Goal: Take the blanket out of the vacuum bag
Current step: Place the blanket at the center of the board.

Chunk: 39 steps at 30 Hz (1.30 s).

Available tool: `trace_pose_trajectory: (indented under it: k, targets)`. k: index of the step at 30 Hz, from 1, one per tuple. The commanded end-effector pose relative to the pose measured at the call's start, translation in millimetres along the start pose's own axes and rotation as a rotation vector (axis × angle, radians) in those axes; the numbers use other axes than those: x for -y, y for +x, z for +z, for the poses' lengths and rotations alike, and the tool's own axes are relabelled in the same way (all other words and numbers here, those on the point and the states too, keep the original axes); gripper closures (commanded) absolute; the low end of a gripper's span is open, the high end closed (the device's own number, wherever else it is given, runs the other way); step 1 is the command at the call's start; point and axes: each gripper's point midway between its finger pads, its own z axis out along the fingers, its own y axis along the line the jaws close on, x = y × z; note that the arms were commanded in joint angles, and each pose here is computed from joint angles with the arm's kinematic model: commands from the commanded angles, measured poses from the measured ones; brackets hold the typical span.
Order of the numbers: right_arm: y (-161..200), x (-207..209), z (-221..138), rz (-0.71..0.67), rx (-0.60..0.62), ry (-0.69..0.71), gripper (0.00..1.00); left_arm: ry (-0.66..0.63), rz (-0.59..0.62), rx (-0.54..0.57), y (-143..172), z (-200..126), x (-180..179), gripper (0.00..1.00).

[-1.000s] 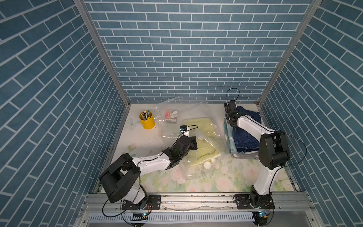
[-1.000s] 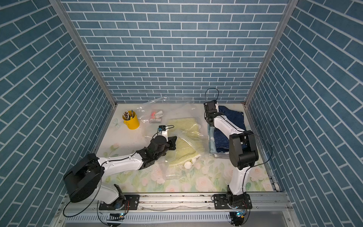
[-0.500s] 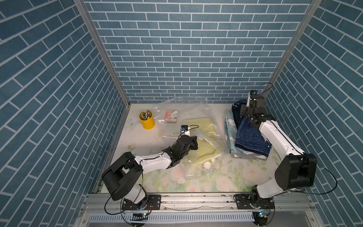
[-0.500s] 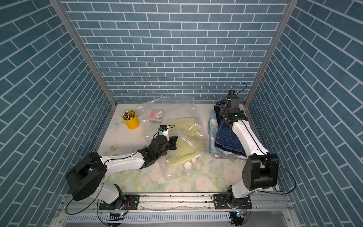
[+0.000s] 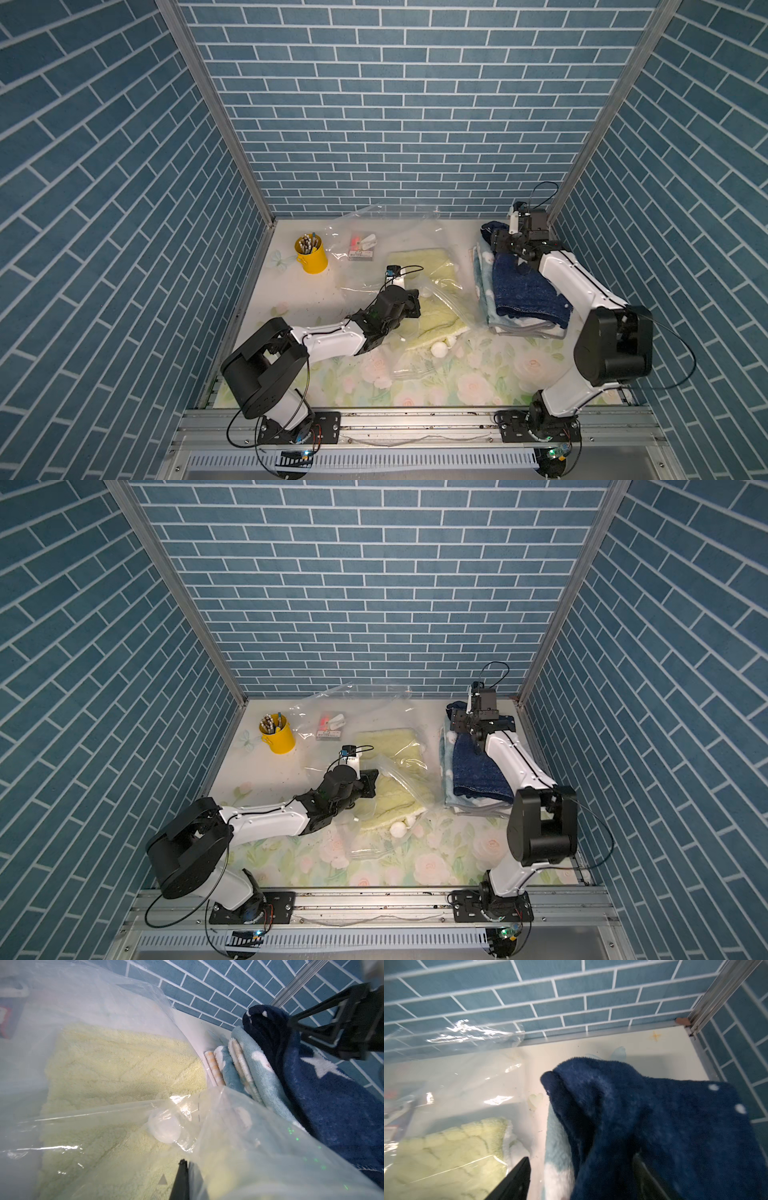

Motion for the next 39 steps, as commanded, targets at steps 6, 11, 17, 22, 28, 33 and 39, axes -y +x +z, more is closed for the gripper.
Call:
trace_pose_trajectory:
  k: [6, 11, 17, 22, 28, 33, 39]
  targets:
    - [1, 25, -84, 0.089, 0.073, 0.073, 0.28, 0.051, -0.001, 0.016, -7, -2, 9, 1.0]
    - [41, -13, -77, 0.023, -0.031, -0.013, 0.48, 0.05, 0.0, 0.003, -2, -4, 6, 1.0]
    - [124, -12, -55, -0.044, -0.198, 0.073, 0.46, 0.041, 0.001, 0.012, -2, -15, 0, 1.0]
    - [159, -1, -50, -0.101, -0.27, 0.148, 0.37, 0.046, -0.005, -0.004, 3, -15, -1, 1.0]
    - [158, 9, -64, -0.087, -0.246, 0.194, 0.88, 0.048, -0.007, -0.001, 1, -17, 1, 1.0]
    - [131, -14, -90, -0.045, -0.17, 0.05, 1.0, 0.052, -0.011, -0.005, 0, -15, 3, 1.0]
    - [115, -35, -108, -0.029, -0.138, -0.077, 1.0, 0.054, -0.009, 0.004, -5, -17, 6, 1.0]
